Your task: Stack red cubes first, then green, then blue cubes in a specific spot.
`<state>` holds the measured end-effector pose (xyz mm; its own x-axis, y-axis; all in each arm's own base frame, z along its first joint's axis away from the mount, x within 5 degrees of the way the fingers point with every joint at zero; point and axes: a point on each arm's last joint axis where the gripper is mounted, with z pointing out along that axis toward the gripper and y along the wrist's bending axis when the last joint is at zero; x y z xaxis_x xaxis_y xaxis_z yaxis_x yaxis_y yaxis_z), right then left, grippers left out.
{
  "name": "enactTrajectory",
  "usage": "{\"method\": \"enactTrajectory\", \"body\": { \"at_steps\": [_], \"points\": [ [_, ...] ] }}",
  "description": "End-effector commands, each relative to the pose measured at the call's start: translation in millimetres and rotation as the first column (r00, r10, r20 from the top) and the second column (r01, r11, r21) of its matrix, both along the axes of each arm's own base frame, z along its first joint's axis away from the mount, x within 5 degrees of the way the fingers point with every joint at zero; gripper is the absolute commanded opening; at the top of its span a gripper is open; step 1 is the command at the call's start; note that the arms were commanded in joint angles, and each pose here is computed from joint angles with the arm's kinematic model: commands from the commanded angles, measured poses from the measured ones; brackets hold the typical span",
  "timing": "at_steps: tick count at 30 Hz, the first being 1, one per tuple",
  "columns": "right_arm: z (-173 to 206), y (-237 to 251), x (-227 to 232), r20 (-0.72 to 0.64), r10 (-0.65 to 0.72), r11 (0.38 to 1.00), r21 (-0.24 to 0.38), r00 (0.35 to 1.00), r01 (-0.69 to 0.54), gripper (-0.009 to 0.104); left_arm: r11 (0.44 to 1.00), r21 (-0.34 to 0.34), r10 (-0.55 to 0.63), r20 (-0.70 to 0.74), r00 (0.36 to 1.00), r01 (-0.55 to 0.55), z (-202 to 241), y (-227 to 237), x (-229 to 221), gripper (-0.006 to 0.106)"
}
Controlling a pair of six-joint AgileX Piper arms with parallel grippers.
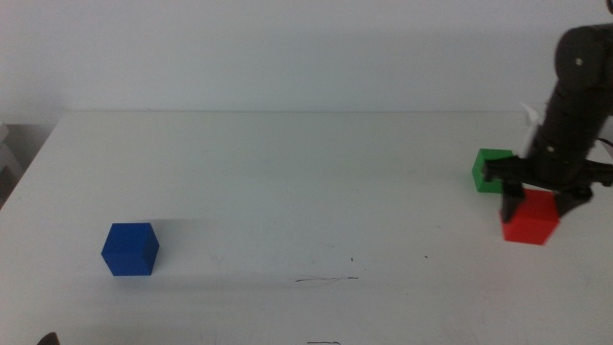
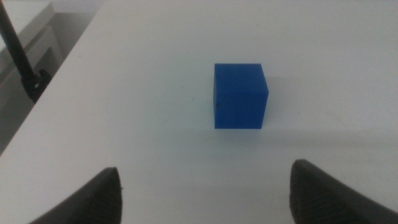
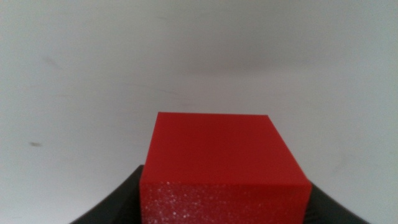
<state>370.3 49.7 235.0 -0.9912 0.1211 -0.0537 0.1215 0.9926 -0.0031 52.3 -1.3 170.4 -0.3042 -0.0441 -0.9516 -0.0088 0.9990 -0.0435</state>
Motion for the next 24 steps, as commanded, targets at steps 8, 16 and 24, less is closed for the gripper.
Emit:
{"method": "enactTrajectory", "body": {
  "at_steps": [8, 16, 24],
  "points": [
    [43.9, 67.5, -7.6, 0.073, 0.064, 0.996, 0.058, 0.995, -0.068, -0.001, 1.000, -0.015, 0.002, 0.103, 0.995, 0.000, 8.7, -0.1, 0.4, 0.091],
    [38.2, 136.0, -12.7, 0.076, 0.134, 0.985, 0.095, 0.988, -0.141, -0.001, 1.000, -0.015, 0.002, 0.103, 0.995, 0.000, 8.7, -0.1, 0.4, 0.091],
    [25.1, 188.3, -17.5, 0.058, 0.118, 0.984, 0.128, 0.991, -0.124, -0.001, 1.000, -0.015, 0.002, 0.103, 0.995, 0.000, 8.7, -0.1, 0.4, 0.091]
  ]
}}
